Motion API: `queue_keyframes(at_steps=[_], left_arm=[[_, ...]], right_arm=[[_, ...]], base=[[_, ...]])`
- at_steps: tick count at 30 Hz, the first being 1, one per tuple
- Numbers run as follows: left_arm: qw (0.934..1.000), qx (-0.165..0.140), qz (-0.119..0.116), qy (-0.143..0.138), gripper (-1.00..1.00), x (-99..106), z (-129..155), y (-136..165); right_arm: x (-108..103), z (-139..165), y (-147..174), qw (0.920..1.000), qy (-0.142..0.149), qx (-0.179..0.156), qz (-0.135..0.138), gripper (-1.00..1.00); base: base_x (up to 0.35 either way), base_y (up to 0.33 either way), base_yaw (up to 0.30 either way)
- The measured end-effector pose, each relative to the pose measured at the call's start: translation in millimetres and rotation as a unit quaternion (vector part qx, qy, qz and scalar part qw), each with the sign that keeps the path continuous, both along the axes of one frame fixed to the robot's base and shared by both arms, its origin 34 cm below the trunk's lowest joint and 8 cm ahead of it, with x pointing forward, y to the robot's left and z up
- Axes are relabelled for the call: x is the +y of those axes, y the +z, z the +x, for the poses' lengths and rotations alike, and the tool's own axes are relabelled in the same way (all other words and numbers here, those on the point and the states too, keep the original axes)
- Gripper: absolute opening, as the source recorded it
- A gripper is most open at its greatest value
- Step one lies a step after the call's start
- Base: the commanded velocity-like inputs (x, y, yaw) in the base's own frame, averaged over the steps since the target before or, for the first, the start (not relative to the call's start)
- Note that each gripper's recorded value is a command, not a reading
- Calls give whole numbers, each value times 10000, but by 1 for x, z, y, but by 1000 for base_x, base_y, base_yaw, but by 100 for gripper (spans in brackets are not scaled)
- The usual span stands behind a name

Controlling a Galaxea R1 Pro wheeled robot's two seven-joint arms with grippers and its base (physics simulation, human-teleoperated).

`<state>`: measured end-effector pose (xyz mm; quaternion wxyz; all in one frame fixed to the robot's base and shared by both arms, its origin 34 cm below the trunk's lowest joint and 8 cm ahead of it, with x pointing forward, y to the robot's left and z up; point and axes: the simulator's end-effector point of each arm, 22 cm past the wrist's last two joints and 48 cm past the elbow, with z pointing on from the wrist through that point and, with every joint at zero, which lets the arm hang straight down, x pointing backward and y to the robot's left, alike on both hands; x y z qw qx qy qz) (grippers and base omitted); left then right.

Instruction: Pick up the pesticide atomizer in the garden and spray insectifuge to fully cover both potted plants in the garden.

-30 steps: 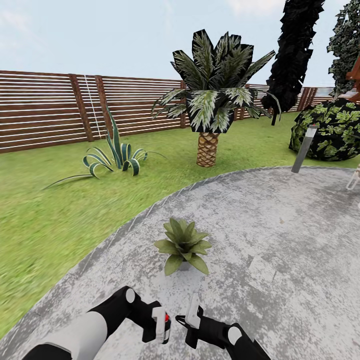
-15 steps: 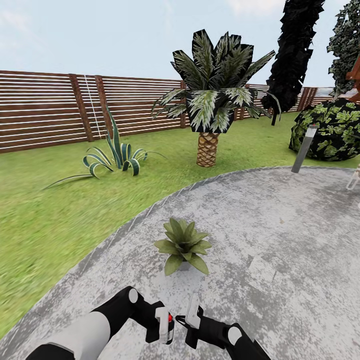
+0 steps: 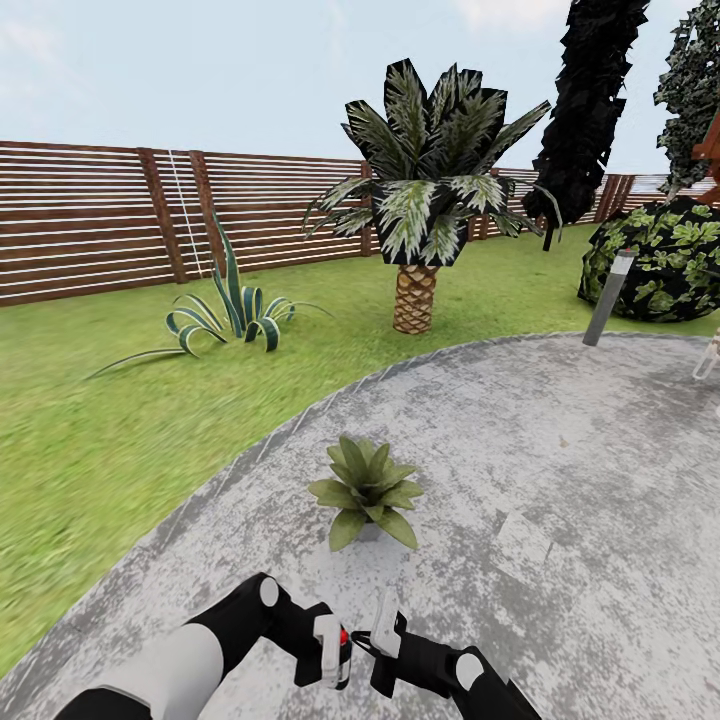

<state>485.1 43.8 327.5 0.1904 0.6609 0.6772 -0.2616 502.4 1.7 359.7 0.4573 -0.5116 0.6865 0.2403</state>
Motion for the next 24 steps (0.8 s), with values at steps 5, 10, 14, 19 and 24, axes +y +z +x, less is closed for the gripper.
queue_keyframes(at_steps=[5, 10, 14, 19, 24], left_arm=[[10000, -21, -48, -36, -100, -4, -1, 1], [10000, -25, -49, -38, -100, -3, 0, 1], [10000, -25, -44, -31, -100, -2, 0, 1], [10000, -21, 19, -2, -100, 7, 1, -2], [9995, -18, 286, 101, -100, 46, 4, -11]], right_arm=[[0, 0, 0, 10000, 0, -2, 0, -100], [0, 0, 0, 10000, 0, -1, 0, -100], [0, 0, 0, 10000, 0, -3, 0, -100], [0, 0, 0, 10000, 0, 0, 0, -100], [0, 0, 0, 10000, 0, -1, 0, -100]], base=[[0, 0, 0], [0, 0, 0], [0, 0, 0], [0, 0, 0], [0, 0, 0]])
